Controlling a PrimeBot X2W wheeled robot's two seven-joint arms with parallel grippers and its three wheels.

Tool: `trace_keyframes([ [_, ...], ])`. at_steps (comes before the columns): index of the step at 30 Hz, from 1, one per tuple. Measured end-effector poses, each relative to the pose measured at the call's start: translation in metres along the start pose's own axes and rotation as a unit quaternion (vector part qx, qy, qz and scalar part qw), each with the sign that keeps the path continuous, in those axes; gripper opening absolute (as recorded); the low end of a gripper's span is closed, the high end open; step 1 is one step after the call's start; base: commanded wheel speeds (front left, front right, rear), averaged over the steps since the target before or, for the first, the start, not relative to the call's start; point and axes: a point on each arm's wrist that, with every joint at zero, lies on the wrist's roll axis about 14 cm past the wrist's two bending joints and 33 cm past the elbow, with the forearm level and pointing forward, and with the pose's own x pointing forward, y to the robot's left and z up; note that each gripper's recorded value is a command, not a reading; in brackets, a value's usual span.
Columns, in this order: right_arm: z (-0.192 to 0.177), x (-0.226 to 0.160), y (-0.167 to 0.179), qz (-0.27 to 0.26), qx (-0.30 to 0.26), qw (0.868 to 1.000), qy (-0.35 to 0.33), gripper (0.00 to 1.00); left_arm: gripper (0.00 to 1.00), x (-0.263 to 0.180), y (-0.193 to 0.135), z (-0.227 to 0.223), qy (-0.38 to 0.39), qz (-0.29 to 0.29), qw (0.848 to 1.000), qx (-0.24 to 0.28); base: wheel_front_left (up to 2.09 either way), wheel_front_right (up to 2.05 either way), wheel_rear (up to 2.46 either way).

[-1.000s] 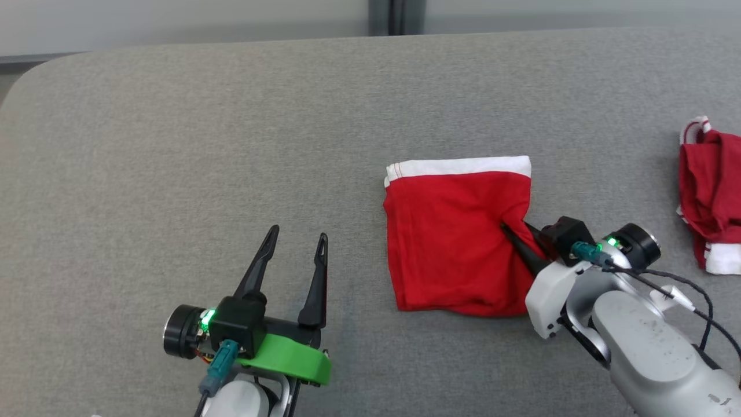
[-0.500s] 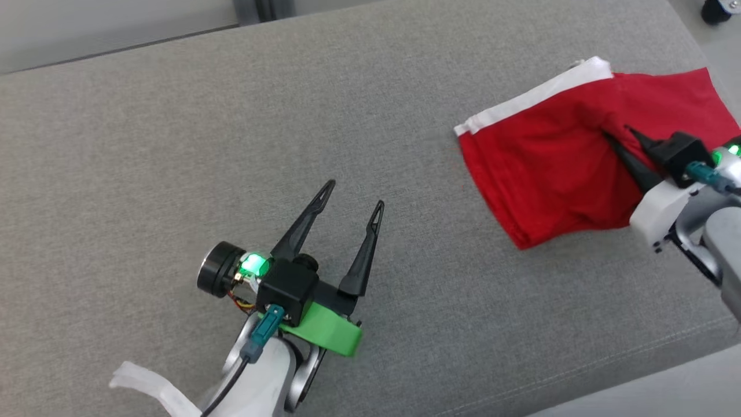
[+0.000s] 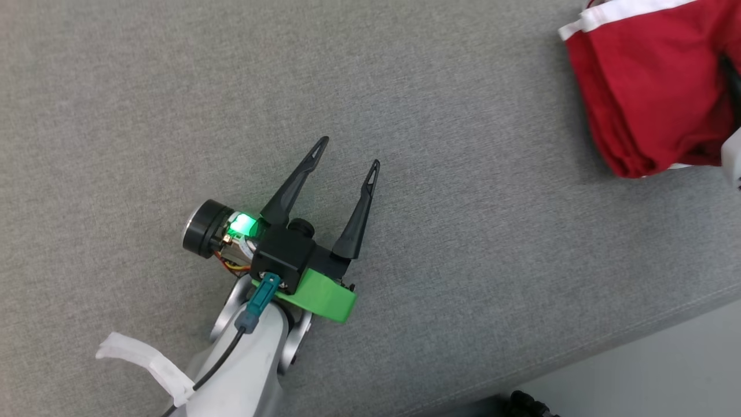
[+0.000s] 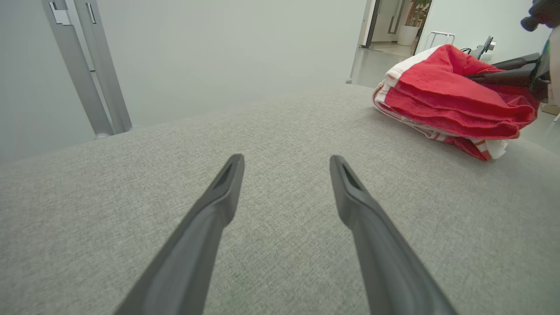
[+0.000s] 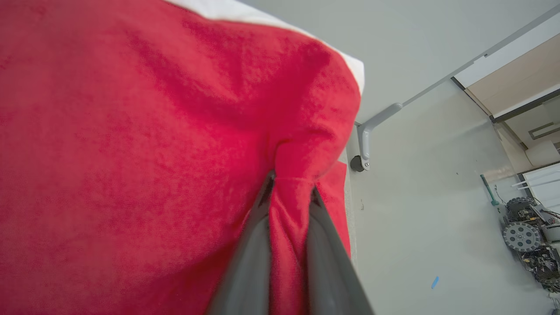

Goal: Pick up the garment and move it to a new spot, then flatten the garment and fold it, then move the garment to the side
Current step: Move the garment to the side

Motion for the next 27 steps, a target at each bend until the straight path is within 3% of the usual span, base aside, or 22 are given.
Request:
trace_keyframes([
  [4,-0.009,0.011,-0.009,-0.019,0.012,1.0,0.014,0.0,1.0,-0.001,0.009,-0.013,0.011,0.007,1.0,-0.008,0.0,0.0,0.0],
  [15,-0.033,0.027,0.013,-0.008,0.032,0.998,0.051,0.0,1.0,-0.009,0.029,-0.017,0.017,0.035,0.999,-0.003,0.0,0.0,0.0],
  [16,-0.033,0.026,0.012,-0.009,0.032,0.998,0.052,1.0,1.0,-0.009,0.028,-0.015,0.016,0.035,0.999,-0.002,0.0,0.0,0.0],
  [22,-0.014,0.019,-0.002,-0.024,0.034,0.999,0.031,1.0,1.0,-0.011,0.027,0.006,-0.002,0.041,0.999,0.006,0.0,0.0,0.0],
  [27,0.029,0.013,-0.007,-0.025,0.038,0.999,-0.027,1.0,1.0,-0.023,0.029,0.029,-0.019,0.067,0.998,0.004,0.0,0.0,0.0],
])
